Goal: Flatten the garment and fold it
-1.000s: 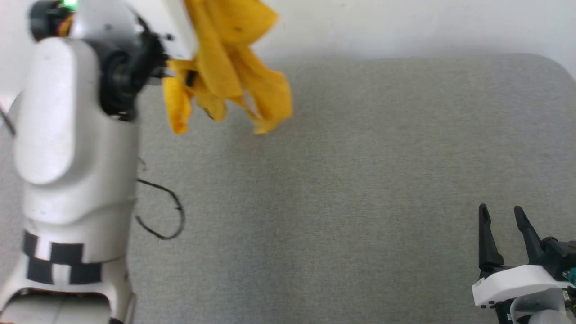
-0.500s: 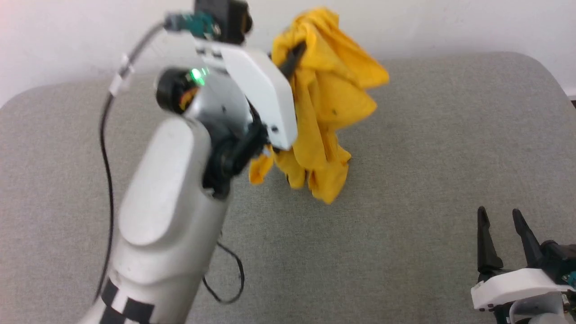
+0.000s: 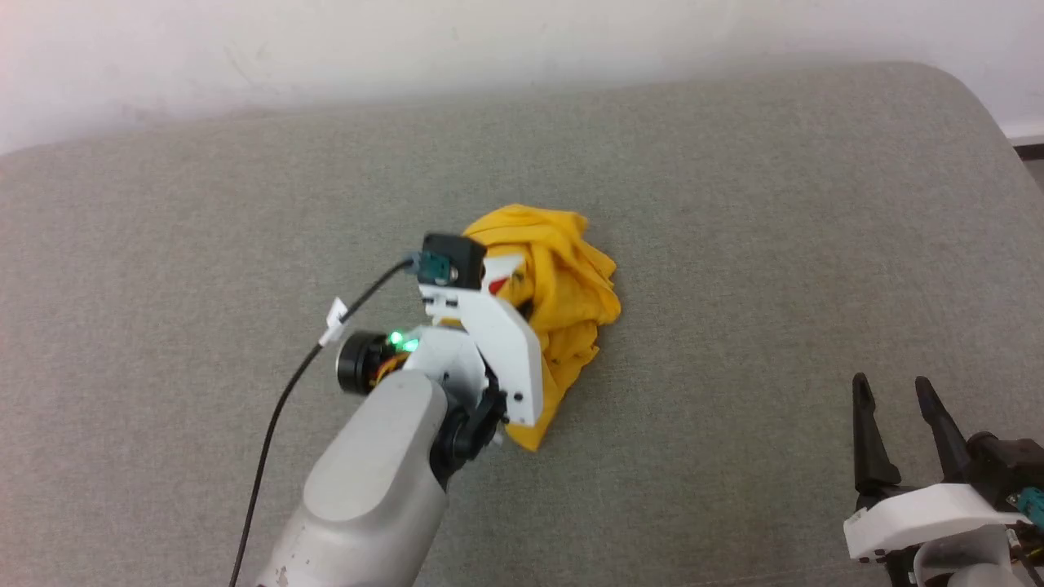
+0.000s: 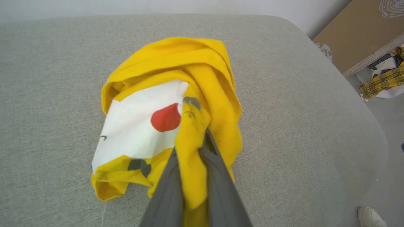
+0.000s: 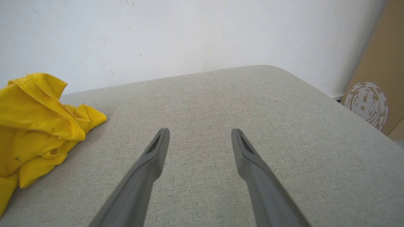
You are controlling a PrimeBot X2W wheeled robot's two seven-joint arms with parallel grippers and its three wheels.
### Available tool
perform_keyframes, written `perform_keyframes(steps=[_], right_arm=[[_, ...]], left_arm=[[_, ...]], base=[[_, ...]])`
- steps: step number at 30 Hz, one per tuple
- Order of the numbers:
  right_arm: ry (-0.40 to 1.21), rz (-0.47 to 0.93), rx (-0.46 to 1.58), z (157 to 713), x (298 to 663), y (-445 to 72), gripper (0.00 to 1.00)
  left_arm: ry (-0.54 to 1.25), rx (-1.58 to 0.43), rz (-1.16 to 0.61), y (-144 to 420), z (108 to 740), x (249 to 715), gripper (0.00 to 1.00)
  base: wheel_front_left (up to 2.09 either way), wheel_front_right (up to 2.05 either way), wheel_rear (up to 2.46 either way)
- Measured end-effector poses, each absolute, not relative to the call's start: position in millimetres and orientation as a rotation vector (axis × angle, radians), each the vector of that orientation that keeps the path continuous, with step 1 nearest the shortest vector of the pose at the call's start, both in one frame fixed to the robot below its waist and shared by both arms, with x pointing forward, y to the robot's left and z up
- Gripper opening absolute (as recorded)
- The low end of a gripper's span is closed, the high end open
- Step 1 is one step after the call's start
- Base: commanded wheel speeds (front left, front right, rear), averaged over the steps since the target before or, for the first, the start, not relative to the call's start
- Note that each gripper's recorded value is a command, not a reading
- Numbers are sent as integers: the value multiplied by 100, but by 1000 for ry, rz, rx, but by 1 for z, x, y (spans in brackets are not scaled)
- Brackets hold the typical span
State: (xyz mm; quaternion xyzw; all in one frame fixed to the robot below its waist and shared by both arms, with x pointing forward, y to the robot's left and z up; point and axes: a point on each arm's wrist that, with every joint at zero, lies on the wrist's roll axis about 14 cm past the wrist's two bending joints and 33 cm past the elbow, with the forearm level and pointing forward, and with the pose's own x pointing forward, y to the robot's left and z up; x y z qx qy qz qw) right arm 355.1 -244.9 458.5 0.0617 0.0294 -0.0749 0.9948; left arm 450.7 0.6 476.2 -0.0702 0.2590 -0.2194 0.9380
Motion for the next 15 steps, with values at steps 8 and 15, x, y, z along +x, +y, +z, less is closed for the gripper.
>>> perform_keyframes(steps=[8,15], right_arm=[[74,-158,123,454,356,-247,100],[58,-144,115,459,360,-244,100]], left_arm=[[615,-162,-404,6,440,442,100],[480,-201,-399,8,478,458,100]], base=[[0,0,0],[0,0,0]])
